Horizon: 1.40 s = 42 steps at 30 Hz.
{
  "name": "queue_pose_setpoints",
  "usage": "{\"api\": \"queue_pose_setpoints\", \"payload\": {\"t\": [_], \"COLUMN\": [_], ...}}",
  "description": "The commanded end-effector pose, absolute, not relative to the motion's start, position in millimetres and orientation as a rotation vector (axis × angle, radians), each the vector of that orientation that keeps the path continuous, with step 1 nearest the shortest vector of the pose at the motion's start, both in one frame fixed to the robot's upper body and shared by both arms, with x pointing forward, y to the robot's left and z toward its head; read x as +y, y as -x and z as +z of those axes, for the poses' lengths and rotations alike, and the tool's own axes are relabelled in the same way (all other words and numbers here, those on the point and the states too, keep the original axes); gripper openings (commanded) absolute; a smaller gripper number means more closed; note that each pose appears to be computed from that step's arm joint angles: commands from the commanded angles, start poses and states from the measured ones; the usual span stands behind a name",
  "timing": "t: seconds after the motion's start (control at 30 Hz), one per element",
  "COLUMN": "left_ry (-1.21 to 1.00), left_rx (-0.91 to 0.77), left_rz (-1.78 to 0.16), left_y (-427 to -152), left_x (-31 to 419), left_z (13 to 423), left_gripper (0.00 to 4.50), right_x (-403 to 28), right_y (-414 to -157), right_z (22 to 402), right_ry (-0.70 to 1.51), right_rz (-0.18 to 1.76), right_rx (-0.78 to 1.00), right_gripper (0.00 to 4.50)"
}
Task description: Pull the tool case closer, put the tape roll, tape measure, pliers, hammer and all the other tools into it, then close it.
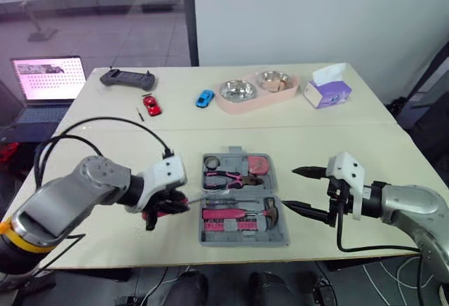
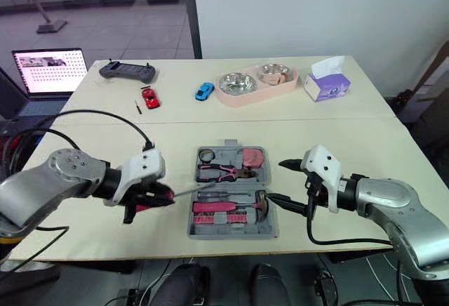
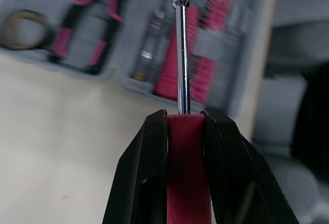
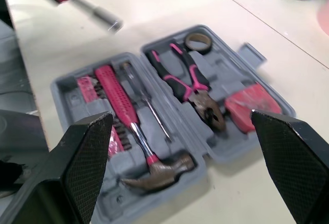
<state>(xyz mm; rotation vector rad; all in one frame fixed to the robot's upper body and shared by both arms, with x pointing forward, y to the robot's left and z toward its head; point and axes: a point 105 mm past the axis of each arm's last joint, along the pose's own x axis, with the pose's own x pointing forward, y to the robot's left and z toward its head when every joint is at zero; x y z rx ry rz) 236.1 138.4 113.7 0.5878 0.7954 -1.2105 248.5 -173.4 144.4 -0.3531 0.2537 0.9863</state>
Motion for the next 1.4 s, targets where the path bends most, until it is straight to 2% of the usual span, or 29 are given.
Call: {"api": "queue_pose_setpoints", "payload": {"t": [0.03, 0.2, 0.37, 0.57, 0.97, 1.4], "left_ry": [-0.612, -0.735, -0.842, -0.896, -0.927, -0.922], "left_rx": [0.848, 0.777, 0.687, 0.719, 0.840, 0.826], "left_rz": [-1.236, -1.231, -1.333, -1.427, -1.376, -1.373], "left_y": [-232.0, -241.1, -235.0, -226.2, -225.6, -220.3], "left_x": [125.9, 94.8, 65.1, 37.4, 14.2, 2.3], "left_z": [104.5, 97.5, 98.3, 103.4, 102.3, 88.9], "left_gripper": [0.50, 0.50, 0.50, 0.50, 0.50, 0.50], "right_x": [-169.4, -170.4, -175.6, -171.3, -169.2, -174.5], "right_y": [-245.2, -240.0, -238.7, -239.3, -242.7, -237.8], "right_z": [153.5, 154.0, 152.0, 151.5, 149.3, 148.5], "right_ry": [0.378, 0.381, 0.379, 0.381, 0.381, 0.377], "right_rz": [0.983, 0.971, 0.953, 0.978, 0.995, 1.009], "right_rx": [0.195, 0.197, 0.214, 0.216, 0.215, 0.232], "right_gripper": [4.50, 4.50, 4.50, 4.50, 4.50, 4.50]}}
